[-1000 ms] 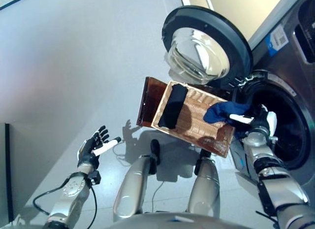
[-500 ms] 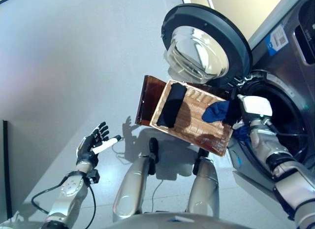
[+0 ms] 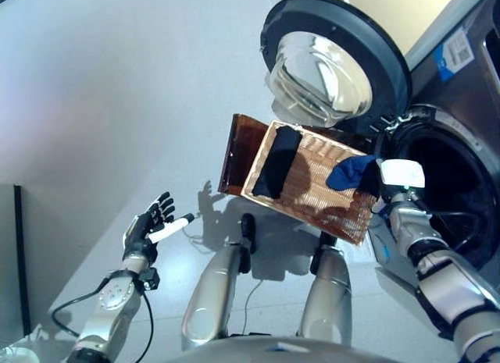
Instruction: Pick up the clothes and place them into the washing machine
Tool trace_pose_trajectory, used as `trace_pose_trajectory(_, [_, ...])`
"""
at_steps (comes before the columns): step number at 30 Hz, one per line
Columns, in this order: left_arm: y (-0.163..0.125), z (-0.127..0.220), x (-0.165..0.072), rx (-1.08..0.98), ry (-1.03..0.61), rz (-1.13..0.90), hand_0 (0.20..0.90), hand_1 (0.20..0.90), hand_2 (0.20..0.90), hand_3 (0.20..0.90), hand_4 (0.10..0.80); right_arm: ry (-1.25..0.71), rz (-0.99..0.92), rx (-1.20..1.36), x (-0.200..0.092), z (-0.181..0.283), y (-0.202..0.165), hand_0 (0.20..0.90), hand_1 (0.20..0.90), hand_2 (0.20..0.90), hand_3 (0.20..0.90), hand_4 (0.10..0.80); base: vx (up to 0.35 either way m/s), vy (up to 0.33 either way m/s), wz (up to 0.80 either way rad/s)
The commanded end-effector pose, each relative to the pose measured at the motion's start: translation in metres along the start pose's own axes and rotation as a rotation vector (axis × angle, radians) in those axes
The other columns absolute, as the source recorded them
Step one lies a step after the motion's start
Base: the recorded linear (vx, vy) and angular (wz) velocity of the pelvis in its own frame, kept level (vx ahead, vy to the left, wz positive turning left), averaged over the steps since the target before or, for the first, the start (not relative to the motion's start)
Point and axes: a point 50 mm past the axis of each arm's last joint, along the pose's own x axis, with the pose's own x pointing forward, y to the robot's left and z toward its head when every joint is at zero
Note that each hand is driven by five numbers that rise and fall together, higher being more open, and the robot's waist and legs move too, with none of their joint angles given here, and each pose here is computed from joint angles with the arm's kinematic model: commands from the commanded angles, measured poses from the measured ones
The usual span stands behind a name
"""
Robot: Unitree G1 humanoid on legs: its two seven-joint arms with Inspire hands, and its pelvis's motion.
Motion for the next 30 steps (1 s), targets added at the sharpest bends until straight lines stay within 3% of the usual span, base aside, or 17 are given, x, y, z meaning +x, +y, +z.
trace_pose_trajectory(1, [0.010, 0.031, -0.007, 0.043, -0.173, 0.020, 0.900, 0.900, 0.900, 0.900, 0.800, 0.061, -0.128, 0.011, 0.013, -0.003, -0.030, 0.900, 0.900, 0.900, 0.900, 0.800, -0.008, 0.007, 0.03])
trace_pose_trajectory(30, [0.027, 0.040, -0.017, 0.067, -0.199, 0.064, 0.900, 0.900, 0.900, 0.900, 0.800, 0.115, -0.128, -0.036, 0.018, -0.015, -0.040, 0.900, 0.900, 0.900, 0.900, 0.800, -0.002, -0.006, 0.03])
